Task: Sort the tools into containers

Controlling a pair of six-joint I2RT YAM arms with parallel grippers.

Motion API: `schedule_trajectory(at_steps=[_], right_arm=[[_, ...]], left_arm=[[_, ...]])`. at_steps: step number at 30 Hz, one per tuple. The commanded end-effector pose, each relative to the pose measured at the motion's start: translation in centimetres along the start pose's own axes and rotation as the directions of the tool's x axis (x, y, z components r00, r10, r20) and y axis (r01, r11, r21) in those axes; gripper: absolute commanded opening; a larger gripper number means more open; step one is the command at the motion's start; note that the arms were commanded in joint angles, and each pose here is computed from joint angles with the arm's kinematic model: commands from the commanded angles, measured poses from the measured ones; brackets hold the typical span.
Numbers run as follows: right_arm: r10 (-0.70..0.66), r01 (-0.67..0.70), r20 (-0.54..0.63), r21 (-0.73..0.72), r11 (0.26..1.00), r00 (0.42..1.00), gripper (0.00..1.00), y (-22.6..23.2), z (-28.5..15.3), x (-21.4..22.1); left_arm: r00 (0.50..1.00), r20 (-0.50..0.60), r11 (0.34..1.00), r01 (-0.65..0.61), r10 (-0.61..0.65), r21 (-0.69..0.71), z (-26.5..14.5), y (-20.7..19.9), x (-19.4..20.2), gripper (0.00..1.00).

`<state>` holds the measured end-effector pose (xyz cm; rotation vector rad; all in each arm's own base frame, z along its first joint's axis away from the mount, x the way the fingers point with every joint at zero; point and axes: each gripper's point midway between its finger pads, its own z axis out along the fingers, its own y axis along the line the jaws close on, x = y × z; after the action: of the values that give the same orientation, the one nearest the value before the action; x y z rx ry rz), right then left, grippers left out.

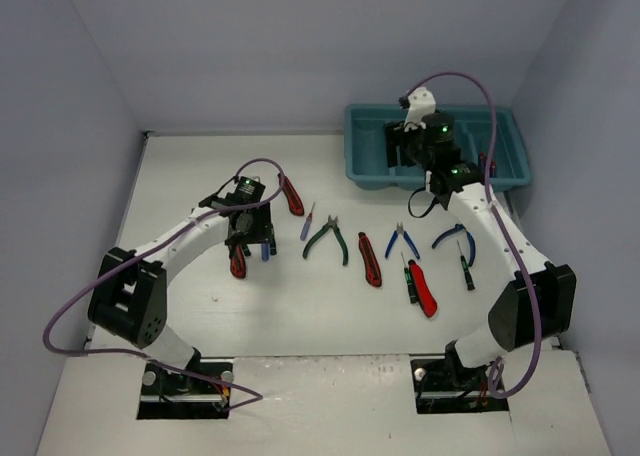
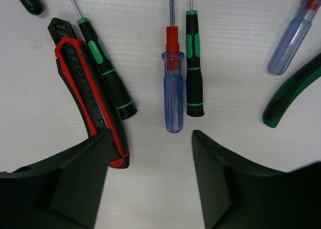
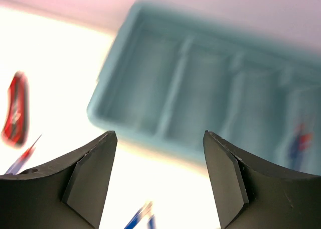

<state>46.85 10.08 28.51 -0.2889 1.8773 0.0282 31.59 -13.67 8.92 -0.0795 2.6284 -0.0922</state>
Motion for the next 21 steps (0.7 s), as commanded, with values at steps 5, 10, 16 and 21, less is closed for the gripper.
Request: schedule_trajectory(at_steps=[5,10,16,21], right_arm=[[0.105,-0.108,-0.045,-0.064,0.992,0.993,0.67,4.8,-3.2,3.9],[0.147,-0.153,-0.064,-0.101,0.983,0.987,0.67,6.7,-4.9,5.5],[0.168,-0.177,-0.082,-0.124,0.976,0.982,0.67,7.9,-6.2,6.8],[0.172,-0.182,-0.082,-0.138,0.974,0.982,0.68,8.6,-6.8,7.0]], left_arm=[[0.999,-0.013,0.999,0.044,-0.044,0.01,2.8,-0.9,-0.1,0.47],[0.998,-0.044,0.999,0.045,-0.045,-0.002,4.3,-1.1,0.1,0.46],[0.997,-0.057,0.999,0.052,-0.052,-0.01,5.8,-1.1,-0.1,0.43],[0.995,-0.082,0.998,0.058,-0.061,-0.03,7.0,-0.6,0.3,0.31]])
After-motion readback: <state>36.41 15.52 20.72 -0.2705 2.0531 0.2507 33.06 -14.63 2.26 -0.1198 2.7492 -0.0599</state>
